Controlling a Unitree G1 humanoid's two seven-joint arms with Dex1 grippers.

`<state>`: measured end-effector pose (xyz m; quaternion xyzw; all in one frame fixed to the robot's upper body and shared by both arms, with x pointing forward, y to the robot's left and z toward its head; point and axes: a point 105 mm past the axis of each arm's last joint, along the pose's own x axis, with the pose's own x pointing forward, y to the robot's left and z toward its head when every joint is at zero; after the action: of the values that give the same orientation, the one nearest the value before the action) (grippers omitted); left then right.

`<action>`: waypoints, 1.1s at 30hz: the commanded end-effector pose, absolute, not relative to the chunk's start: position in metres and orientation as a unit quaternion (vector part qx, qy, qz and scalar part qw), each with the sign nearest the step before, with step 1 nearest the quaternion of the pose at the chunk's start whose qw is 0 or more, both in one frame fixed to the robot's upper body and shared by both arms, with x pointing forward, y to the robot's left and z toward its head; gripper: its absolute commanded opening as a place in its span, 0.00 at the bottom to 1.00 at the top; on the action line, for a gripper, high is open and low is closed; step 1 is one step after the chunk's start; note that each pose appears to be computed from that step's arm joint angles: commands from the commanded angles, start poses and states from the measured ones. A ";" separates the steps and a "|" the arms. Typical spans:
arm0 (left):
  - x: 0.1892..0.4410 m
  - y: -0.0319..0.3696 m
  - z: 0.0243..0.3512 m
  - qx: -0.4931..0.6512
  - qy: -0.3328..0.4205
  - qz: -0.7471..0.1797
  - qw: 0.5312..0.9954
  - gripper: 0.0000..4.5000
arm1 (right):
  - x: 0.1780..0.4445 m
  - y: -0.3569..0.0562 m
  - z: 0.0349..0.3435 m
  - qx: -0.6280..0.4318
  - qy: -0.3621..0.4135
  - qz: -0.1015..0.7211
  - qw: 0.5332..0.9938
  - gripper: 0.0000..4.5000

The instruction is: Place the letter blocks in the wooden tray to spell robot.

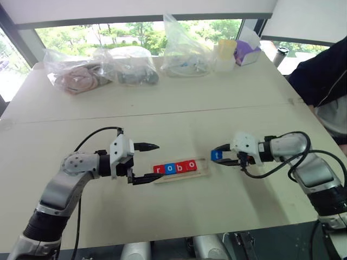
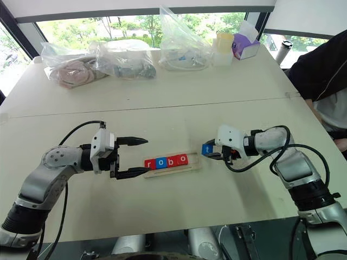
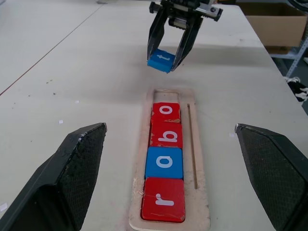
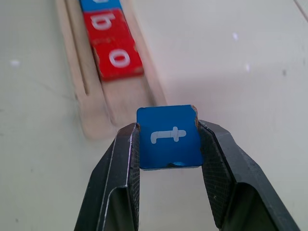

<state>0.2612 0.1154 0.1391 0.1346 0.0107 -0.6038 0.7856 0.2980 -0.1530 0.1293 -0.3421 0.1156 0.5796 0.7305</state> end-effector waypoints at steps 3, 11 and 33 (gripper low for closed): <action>0.258 0.113 0.149 0.139 -0.010 -0.605 0.784 1.00 | 0.293 -0.139 0.131 -0.358 0.102 0.611 0.698 0.25; 0.257 0.114 0.149 0.140 -0.010 -0.599 0.788 1.00 | 0.296 -0.131 0.127 -0.358 0.099 0.630 0.682 0.25; 0.254 0.110 0.150 0.131 -0.014 -0.592 0.795 1.00 | 0.306 -0.124 0.116 -0.354 0.104 0.638 0.676 0.25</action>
<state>0.2576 0.1127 0.1393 0.1262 0.0081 -0.5894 0.7979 0.3036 -0.1275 0.1078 -0.3454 0.1200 0.6385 0.6772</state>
